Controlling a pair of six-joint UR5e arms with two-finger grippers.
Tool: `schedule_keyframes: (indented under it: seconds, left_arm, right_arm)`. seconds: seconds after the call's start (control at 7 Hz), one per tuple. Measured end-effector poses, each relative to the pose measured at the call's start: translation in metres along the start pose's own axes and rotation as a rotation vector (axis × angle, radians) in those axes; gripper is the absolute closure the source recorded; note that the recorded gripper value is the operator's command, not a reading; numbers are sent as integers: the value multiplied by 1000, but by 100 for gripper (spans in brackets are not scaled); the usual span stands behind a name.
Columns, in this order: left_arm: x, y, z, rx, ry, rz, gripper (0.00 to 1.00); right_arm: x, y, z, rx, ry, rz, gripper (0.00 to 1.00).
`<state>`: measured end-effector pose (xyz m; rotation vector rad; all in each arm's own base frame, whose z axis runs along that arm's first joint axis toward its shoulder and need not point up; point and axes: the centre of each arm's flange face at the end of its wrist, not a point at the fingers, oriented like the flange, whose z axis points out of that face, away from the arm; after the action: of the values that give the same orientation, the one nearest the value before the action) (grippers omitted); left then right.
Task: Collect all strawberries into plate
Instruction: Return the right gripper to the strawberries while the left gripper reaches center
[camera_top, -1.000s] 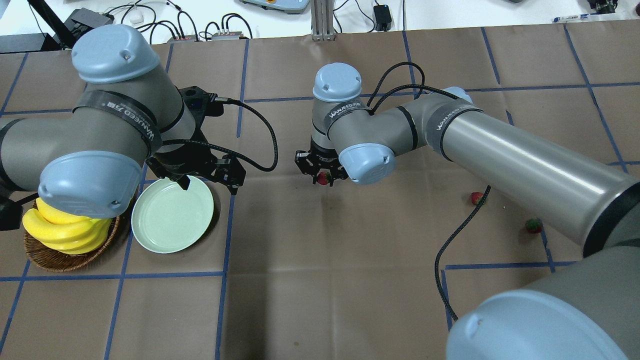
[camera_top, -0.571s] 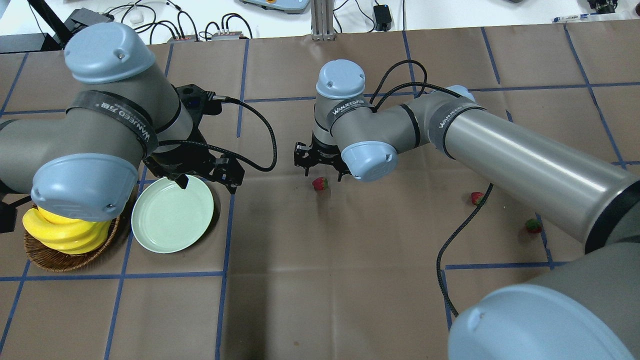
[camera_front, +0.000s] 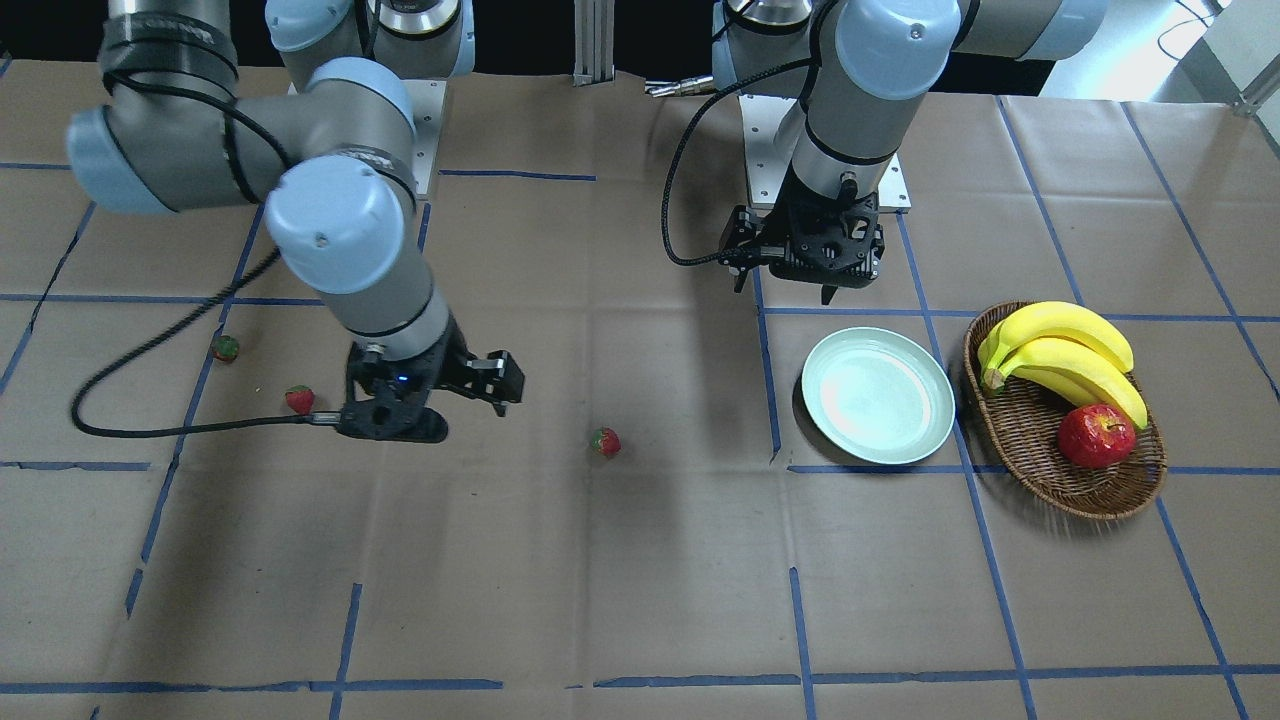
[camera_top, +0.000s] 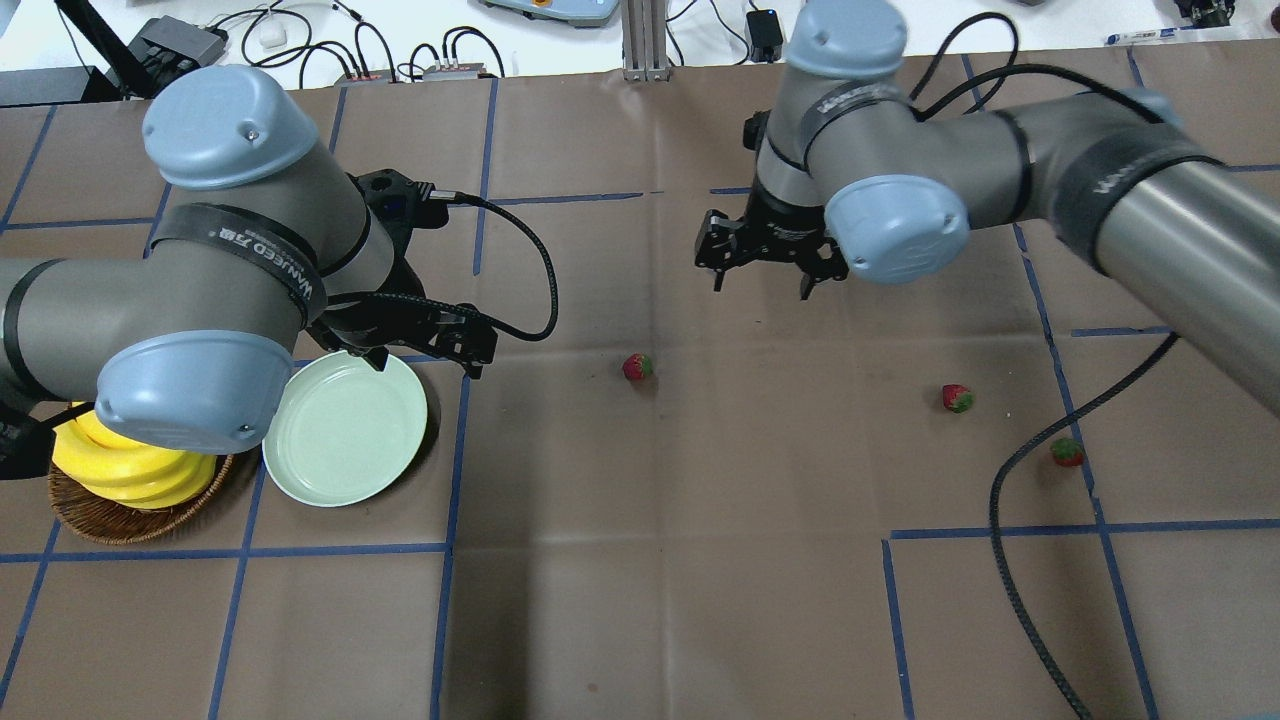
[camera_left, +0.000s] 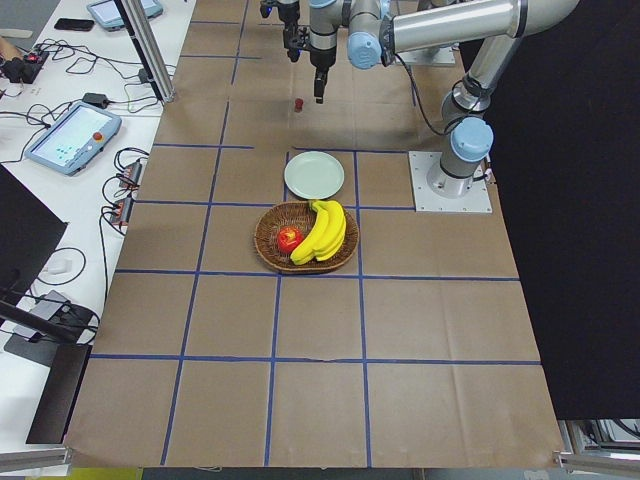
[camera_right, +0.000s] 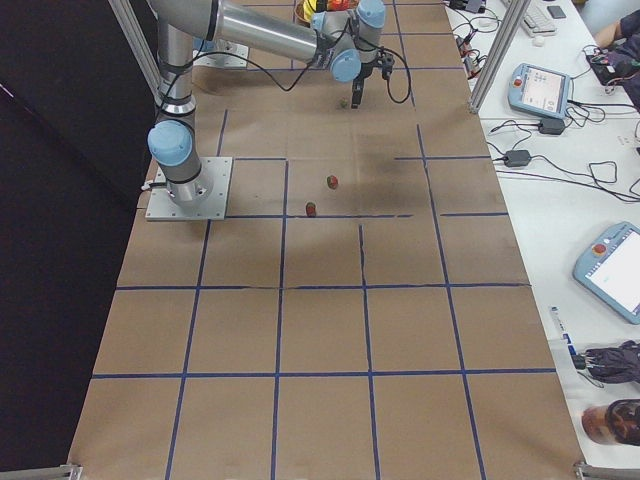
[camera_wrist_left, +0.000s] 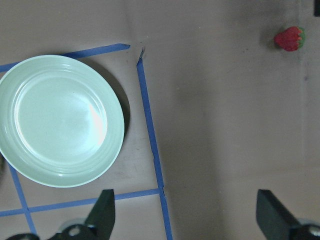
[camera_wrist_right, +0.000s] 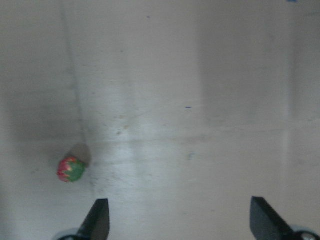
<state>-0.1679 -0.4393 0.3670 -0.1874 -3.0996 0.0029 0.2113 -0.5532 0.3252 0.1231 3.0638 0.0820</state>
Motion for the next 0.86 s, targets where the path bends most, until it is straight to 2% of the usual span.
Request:
schedule_keyframes:
  seconds: [0.14, 0.29, 0.43, 0.71, 0.86]
  left_arm:
    - [4, -2, 16, -3, 41, -57, 0]
    - [10, -15, 32, 26, 89, -132, 0]
    - [23, -31, 50, 61, 116, -161, 0]
    - [71, -51, 90, 107, 136, -96, 1]
    - [90, -56, 111, 98, 135, -63, 5]
  right_arm:
    - [39, 0, -18, -15, 35, -29, 0]
    - [71, -1, -23, -33, 54, -64, 0]
    - [103, 1, -19, -51, 69, -102, 0]
    - [183, 14, 14, -56, 83, -160, 0]
    - [205, 28, 45, -47, 83, -166, 0]
